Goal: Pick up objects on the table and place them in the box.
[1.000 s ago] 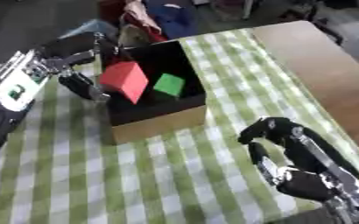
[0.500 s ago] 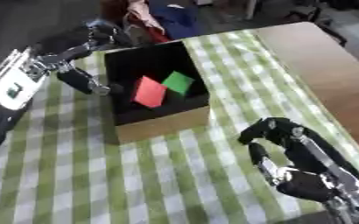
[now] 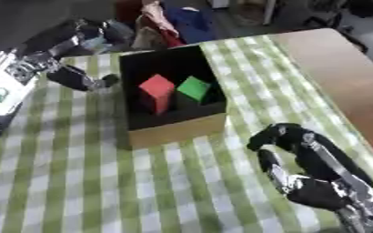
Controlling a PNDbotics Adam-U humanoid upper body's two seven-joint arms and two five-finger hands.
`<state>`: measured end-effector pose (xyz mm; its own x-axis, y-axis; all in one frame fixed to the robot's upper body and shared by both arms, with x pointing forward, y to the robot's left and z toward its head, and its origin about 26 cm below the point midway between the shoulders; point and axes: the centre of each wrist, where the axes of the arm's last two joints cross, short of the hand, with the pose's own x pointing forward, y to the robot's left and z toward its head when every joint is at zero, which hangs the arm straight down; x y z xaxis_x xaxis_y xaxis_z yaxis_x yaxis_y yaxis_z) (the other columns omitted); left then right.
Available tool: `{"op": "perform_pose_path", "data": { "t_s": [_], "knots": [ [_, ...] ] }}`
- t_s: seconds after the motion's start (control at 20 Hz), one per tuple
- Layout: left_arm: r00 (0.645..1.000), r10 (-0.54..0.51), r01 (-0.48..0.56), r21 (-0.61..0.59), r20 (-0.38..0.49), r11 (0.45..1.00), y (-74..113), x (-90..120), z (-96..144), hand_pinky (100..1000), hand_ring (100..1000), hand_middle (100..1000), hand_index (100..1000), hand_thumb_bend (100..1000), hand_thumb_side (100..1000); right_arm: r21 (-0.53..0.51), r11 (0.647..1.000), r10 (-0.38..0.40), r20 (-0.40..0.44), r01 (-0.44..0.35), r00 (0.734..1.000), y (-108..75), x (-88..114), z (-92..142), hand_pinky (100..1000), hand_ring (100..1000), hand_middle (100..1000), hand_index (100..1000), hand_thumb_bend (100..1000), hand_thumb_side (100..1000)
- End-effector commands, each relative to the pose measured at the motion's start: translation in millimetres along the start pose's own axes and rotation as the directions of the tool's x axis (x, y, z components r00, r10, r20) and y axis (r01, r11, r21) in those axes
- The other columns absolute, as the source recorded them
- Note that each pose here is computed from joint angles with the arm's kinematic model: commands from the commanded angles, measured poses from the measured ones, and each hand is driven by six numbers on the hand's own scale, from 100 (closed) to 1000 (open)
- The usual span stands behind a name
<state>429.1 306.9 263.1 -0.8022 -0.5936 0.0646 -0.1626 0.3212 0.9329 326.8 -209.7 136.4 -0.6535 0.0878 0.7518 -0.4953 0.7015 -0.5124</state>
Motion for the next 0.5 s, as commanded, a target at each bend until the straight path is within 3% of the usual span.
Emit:
{"op": "perform_pose_path", "data": {
  "t_s": [0.05, 0.25, 0.35, 0.5],
  "knots": [
    [0.999, 0.032, -0.033, 0.070, 0.016, 0.997, 30.3, 10, 10, 740, 661, 660, 793, 272, 235, -0.030, 0.999, 0.029, -0.009, -0.029, 1.000, -9.2, 2, 5, 764, 678, 550, 697, 100, 386],
    [0.991, 0.129, -0.132, 0.110, 0.030, 0.985, 37.9, 25, 26, 738, 652, 650, 788, 219, 248, -0.074, 0.996, 0.049, -0.021, -0.051, 0.999, -14.6, 2, 10, 763, 678, 551, 697, 100, 378],
    [0.983, 0.184, -0.185, 0.140, 0.023, 0.973, 40.5, 31, 38, 729, 631, 626, 776, 121, 306, -0.097, 0.993, 0.061, -0.024, -0.064, 0.998, -17.7, 2, 12, 763, 677, 550, 697, 100, 372],
    [0.961, 0.276, -0.271, 0.185, 0.002, 0.944, 42.1, 39, 54, 725, 619, 612, 766, 100, 385, -0.138, 0.987, 0.073, -0.032, -0.077, 0.997, -22.2, 2, 15, 762, 677, 550, 696, 100, 371]
  ]
}}
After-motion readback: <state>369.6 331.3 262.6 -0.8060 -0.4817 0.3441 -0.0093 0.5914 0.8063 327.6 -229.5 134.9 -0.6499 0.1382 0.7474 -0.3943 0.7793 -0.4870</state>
